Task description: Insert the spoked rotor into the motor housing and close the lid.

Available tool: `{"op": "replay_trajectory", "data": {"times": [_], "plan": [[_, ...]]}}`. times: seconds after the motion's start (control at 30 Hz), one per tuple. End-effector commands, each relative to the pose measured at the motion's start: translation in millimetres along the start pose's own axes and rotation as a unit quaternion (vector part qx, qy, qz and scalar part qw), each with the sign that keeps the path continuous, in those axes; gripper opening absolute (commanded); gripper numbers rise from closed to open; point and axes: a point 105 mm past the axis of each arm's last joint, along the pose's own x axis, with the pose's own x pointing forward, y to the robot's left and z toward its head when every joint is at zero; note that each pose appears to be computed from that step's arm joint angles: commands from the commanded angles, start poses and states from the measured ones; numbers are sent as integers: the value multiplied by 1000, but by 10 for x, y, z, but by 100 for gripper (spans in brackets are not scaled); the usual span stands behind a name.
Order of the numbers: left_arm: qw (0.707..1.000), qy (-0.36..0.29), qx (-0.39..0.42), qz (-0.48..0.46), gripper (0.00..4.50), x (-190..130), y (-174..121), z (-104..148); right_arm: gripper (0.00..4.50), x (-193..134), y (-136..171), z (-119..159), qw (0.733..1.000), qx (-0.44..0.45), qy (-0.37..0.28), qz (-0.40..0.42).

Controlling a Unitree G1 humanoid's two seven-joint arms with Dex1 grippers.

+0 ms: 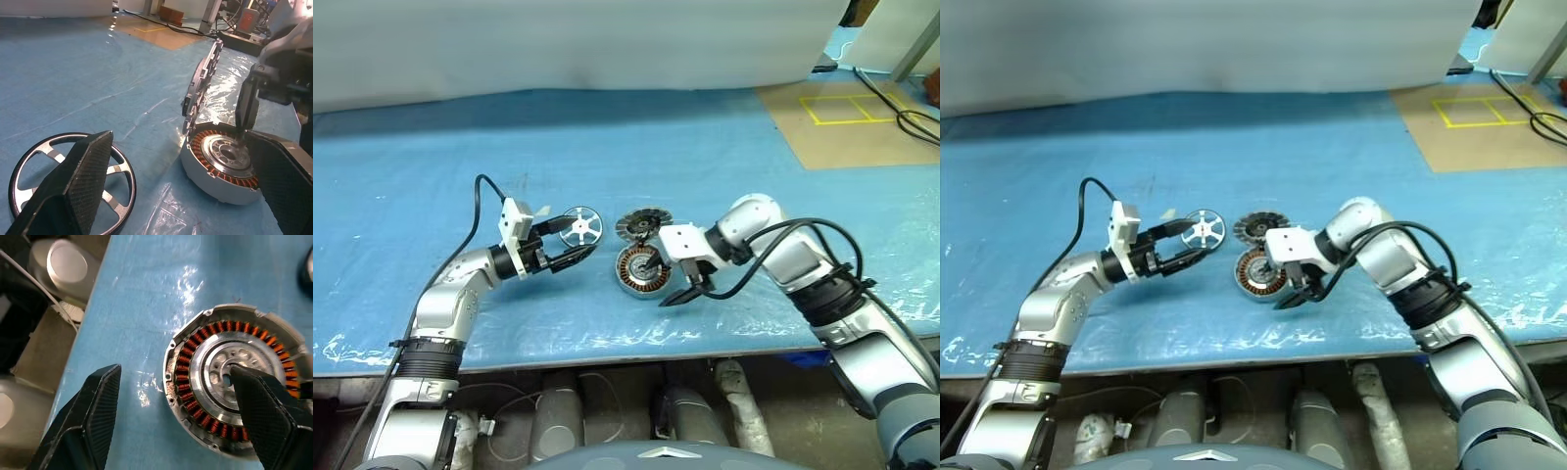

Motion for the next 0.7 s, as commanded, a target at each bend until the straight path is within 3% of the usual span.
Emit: {"op": "replay_trajectory", "data": {"times": [0.03,0.23,0.37,0.43,0.7], "plan": [[1000,-12,16,-8,450,1,-26,82,372,-188,27,237,998,0,-55,-24],[999,-3,32,-21,450,-22,-84,85,372,-481,38,77,987,54,-71,-133],[999,1,34,-42,450,-35,-218,96,372,-804,-81,-151,930,154,-139,-302],[998,3,32,-60,450,-28,-302,100,372,-899,-56,-324,905,181,-141,-359],[991,35,44,-120,450,36,-503,61,372,-587,-98,-885,851,253,-121,-444]]}}
